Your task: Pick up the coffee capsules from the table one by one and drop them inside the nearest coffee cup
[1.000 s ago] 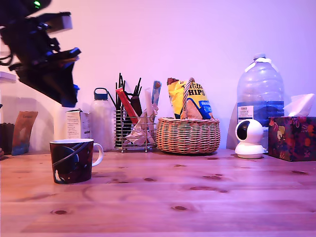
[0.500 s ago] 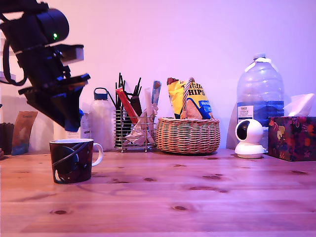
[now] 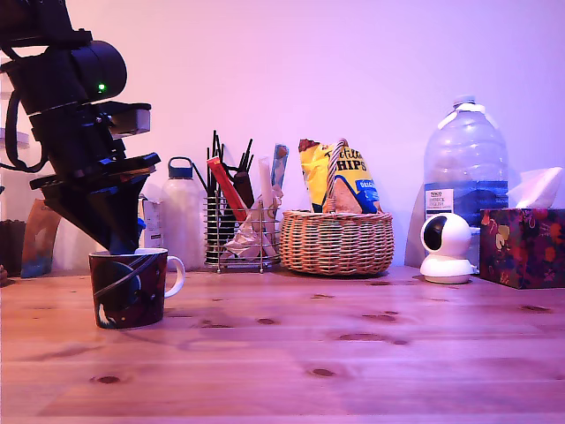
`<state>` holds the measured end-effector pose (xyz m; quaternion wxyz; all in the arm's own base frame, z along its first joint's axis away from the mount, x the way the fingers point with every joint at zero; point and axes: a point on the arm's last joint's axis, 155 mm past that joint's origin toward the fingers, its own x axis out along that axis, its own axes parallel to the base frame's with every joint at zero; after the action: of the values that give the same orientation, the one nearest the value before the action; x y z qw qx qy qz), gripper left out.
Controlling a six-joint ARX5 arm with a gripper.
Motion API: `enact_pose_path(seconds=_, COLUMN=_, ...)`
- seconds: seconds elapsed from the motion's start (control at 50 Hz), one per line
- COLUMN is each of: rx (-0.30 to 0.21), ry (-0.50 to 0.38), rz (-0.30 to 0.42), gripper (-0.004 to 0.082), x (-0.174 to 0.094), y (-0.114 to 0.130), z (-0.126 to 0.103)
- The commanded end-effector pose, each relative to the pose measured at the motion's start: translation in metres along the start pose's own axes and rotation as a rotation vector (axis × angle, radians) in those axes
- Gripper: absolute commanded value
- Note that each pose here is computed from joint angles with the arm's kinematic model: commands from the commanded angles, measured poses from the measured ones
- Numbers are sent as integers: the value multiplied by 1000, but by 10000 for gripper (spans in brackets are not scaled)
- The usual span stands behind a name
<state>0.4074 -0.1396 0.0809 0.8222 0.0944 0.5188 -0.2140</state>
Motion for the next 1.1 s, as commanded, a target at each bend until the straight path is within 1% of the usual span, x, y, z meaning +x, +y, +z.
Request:
enact_pose_path(seconds=0.0, rx=-9, ry=3, rz=0, gripper=246, x=3, y=2, z=0)
enact_pose_path(seconds=0.28, rx=-9, ry=1, rz=1, gripper=251, x=3, y=2, z=1)
enact_pose_path(seconds=0.3, rx=-8, ry=-1, rz=1, gripper=265, x=3, y=2, z=2)
enact_pose_path(seconds=0.34, rx=-8, ry=-6, rz=1, gripper=320, x=3, y=2, z=3)
enact_pose_path(seconds=0.4, rx=-9, ry=-17, rz=4, gripper=499, x=3, y=4, z=5)
enact_pose_path(seconds=0.42, rx=-10, ry=-20, rz=6, gripper=572, x=3, y=5, z=6)
enact_pose_path(seconds=0.44, rx=-11, ry=-22, rz=7, gripper=621, x=3, y=5, z=6)
enact_pose_path(seconds=0.48, rx=-11, ry=-25, rz=16, gripper=686, x=3, y=8, z=7)
enact_pose_path(seconds=0.52, rx=-12, ry=-26, rz=21, gripper=708, x=3, y=9, z=8)
enact_pose_path(seconds=0.76, rx=0, ry=-15, rz=29, gripper=705, x=1, y=10, z=6)
enact_pose_path(seconds=0.82, rx=6, ry=-13, rz=28, gripper=672, x=-3, y=9, z=6)
enact_pose_path(seconds=0.88, rx=9, ry=-22, rz=29, gripper=593, x=-9, y=8, z=8)
enact_pose_path(seconds=0.92, rx=10, ry=-34, rz=31, gripper=508, x=-15, y=7, z=10)
enact_pose_path(seconds=0.94, rx=9, ry=-41, rz=32, gripper=461, x=-18, y=7, z=12)
enact_pose_path(seconds=0.98, rx=10, ry=-58, rz=34, gripper=341, x=-24, y=6, z=15)
enact_pose_path(seconds=1.04, rx=10, ry=-86, rz=28, gripper=133, x=-36, y=3, z=20)
enact_pose_path(seconds=1.08, rx=14, ry=-112, rz=18, gripper=19, x=-45, y=0, z=24)
